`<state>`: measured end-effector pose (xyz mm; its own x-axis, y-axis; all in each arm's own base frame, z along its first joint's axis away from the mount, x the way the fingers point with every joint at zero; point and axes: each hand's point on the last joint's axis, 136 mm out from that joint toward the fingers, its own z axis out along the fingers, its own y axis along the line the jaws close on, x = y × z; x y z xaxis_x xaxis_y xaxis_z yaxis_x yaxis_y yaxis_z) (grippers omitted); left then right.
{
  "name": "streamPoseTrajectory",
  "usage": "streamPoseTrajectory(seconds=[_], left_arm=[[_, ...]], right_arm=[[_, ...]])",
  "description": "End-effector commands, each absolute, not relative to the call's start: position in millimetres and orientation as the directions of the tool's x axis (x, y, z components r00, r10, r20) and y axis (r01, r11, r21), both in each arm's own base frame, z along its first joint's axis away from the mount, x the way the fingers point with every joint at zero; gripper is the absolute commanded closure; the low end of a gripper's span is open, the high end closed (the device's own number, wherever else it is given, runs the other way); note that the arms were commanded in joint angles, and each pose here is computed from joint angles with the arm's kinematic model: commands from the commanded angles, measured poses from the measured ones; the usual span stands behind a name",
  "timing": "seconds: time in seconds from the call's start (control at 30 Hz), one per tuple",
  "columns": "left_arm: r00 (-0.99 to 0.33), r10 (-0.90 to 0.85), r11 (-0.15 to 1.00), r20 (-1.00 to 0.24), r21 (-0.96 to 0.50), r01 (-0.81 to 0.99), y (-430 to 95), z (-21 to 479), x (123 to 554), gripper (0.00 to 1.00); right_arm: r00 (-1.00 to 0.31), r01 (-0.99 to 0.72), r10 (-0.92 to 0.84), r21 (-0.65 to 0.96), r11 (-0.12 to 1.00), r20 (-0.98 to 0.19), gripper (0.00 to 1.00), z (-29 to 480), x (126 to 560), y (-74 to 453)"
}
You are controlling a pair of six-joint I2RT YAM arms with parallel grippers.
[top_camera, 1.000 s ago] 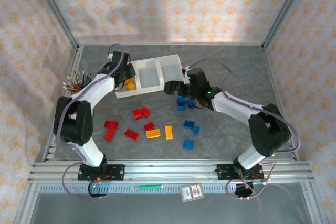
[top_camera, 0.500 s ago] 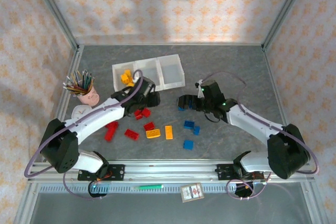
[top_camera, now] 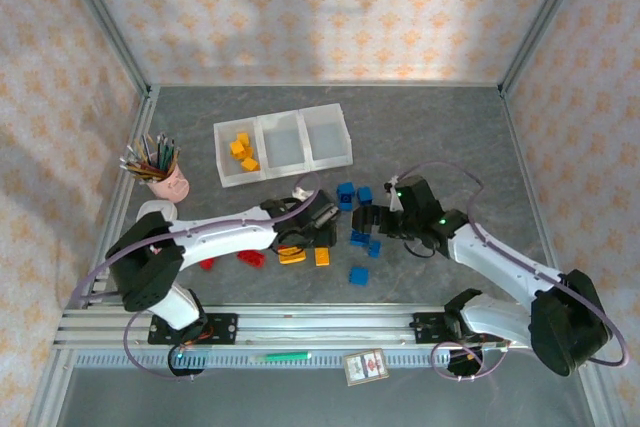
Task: Sort the legos into containers by color
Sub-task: Pick up the lego from the middle-left of the table.
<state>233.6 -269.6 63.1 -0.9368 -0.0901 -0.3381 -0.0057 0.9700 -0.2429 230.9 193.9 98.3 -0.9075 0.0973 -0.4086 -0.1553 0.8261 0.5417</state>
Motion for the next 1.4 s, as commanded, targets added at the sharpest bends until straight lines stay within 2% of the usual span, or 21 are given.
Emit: streamPoseTrajectory(seconds=[0.0, 0.5, 0.67, 1.1, 1.2, 1.37], left_arm=[[-0.935, -0.102, 0.963, -0.339, -0.271, -0.007, -288.2, 65.7, 235.7, 0.38], [-0.951, -0.050, 0.988, -0.306, -0.154, -0.003, -290.8, 29.2, 235.0, 0.42], [-0.948, -0.030, 0.997, -0.318, -0.075, -0.006, -281.1, 23.9, 234.0, 0.44], [-0.948, -0.006, 0.999, -0.318, -0.044, 0.008, -277.0, 15.3, 233.8, 0.79], [-0.942, -0.010, 0.998, -0.336, -0.066, 0.013, -281.1, 23.7, 236.9, 0.89], [-0.911, -0.026, 0.995, -0.411, -0.103, 0.018, -287.9, 57.1, 251.0, 0.99]], right_arm=[[-0.905, -0.140, 0.118, 0.549, 0.824, -0.408, 0.00, 97.0, 228.2, 189.4], [-0.900, -0.144, 0.121, 0.546, 0.825, -0.420, 0.00, 93.1, 227.7, 185.8], [-0.901, -0.143, 0.122, 0.549, 0.823, -0.417, 0.00, 91.3, 227.9, 186.1], [-0.896, -0.159, 0.114, 0.552, 0.819, -0.428, 0.00, 95.6, 232.1, 189.0], [-0.889, -0.177, 0.110, 0.555, 0.813, -0.444, 0.00, 101.6, 233.9, 190.7], [-0.871, -0.212, 0.100, 0.552, 0.807, -0.480, 0.00, 118.6, 240.0, 194.0]])
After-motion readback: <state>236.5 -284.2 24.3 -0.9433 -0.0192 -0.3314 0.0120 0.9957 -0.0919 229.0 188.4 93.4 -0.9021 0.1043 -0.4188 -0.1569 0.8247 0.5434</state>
